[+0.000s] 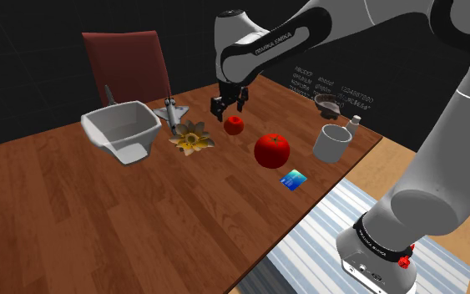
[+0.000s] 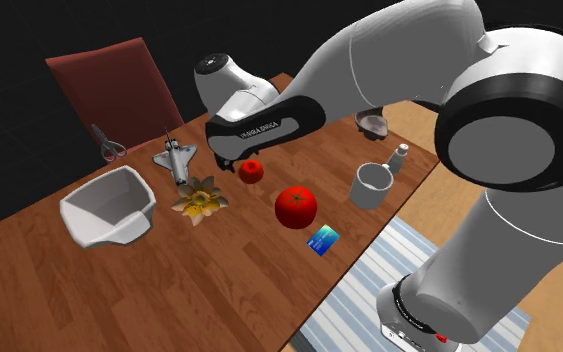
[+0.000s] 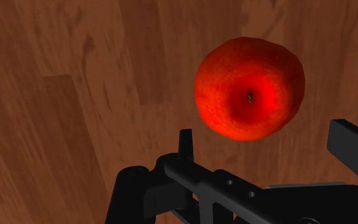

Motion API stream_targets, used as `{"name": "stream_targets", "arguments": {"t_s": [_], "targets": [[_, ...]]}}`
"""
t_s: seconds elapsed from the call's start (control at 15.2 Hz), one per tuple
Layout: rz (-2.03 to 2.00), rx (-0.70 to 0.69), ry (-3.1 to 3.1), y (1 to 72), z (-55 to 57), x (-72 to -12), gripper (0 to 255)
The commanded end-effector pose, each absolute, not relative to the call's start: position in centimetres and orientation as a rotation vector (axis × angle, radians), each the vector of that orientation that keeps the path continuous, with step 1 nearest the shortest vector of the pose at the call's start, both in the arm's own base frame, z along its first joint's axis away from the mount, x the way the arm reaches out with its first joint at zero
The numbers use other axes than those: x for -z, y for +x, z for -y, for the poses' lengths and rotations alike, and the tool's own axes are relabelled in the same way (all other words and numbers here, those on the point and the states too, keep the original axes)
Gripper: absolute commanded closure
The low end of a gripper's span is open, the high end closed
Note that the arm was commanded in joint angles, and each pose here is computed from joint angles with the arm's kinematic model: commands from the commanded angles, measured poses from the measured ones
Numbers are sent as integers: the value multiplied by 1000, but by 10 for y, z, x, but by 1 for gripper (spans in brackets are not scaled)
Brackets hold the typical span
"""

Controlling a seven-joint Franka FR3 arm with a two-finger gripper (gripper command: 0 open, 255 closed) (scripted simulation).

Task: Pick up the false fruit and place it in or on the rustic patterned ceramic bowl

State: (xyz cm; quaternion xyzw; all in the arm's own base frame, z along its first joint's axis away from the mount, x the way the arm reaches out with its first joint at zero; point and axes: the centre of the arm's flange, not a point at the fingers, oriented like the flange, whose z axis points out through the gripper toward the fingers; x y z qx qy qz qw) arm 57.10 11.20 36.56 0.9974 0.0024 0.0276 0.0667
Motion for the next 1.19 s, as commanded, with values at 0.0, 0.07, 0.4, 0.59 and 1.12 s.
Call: {"name": "stream_targets", "arguments": {"t_s": [0.0, 0.07, 0.4, 0.59, 1.12], "targets": [[-8, -84, 3007, 573, -110, -355, 0], [-8, -84, 3007, 573, -110, -350, 0], [-8, -84, 3007, 573, -109, -341, 0], [-8, -84, 3007, 573, -109, -341, 0], [-8, -84, 3007, 574, -109, -342, 255]]}}
